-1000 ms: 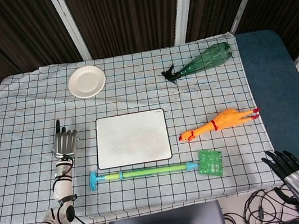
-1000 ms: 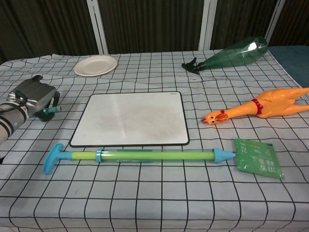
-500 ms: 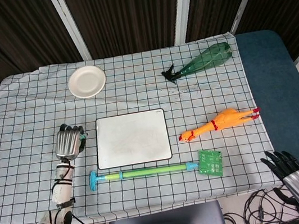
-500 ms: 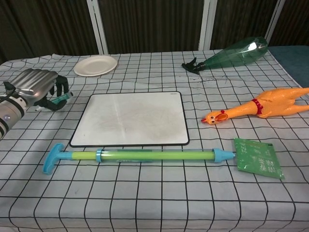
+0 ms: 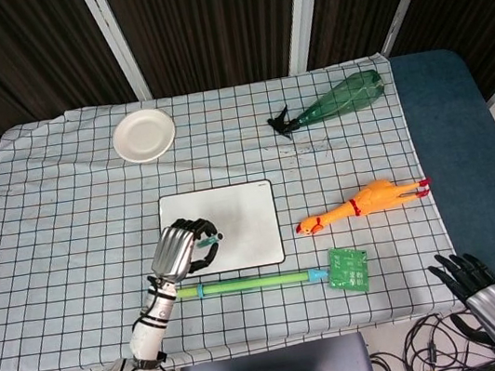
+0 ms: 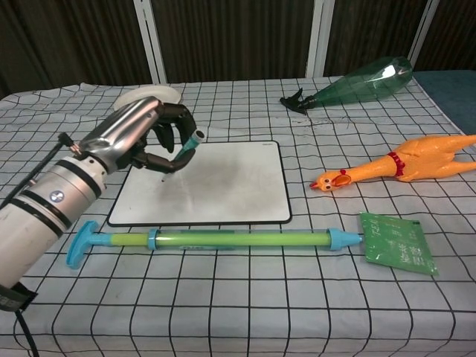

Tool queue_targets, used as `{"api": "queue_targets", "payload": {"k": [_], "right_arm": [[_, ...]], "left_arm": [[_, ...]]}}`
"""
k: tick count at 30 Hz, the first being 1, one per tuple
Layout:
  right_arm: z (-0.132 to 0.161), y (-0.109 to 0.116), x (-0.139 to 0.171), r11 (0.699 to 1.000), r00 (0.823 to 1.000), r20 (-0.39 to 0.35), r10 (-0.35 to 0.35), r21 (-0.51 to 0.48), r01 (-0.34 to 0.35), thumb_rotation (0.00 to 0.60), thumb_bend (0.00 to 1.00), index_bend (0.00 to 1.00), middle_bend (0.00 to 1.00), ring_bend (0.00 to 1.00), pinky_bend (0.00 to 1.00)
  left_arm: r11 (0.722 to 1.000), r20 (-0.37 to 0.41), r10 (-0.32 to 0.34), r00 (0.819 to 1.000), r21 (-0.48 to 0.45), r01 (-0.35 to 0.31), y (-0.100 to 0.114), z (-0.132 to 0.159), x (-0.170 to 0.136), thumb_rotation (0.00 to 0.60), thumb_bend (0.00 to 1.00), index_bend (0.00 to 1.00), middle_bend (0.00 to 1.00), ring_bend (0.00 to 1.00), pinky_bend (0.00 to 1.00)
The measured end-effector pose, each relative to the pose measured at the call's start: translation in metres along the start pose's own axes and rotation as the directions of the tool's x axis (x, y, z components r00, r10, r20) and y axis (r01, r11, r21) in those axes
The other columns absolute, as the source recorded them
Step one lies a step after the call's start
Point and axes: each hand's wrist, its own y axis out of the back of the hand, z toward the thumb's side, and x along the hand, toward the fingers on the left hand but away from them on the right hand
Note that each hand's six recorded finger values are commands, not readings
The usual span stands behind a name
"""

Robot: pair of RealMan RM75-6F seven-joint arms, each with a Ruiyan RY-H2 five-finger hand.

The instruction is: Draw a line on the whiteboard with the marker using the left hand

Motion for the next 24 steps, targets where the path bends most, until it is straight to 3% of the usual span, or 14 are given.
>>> {"api": "queue_targets", "payload": {"k": [5,12,24], "right_arm": [[-0.001,0.000,0.002,1.000,1.000,-0.006,0.004,-0.003,-0.004,0.600,0.33,0.00,0.00,0.00,0.07],[0.000,0.001,0.003,1.000,1.000,-0.012,0.004,-0.006,-0.004,0.600,0.33,0.00,0.00,0.00,0.07],[-0.002,0.010,0.007,1.000,1.000,-0.011,-0.012,0.022,0.013,0.600,0.33,0.00,0.00,0.00,0.07]], "left_arm": [[0.999,0.006,0.012,1.000,0.033,-0.012,-0.012,0.015,0.012,0.600,0.57,0.77,0.77,0.56,0.49],[0.999,-0.045,0.012,0.999,0.043,-0.010,-0.017,0.009,0.018,0.600,0.57,0.77,0.77,0.56,0.49],[1.000,-0.103,0.008,0.995,-0.019,-0.010,-0.019,0.002,0.021,0.600,0.57,0.77,0.78,0.56,0.49]]}}
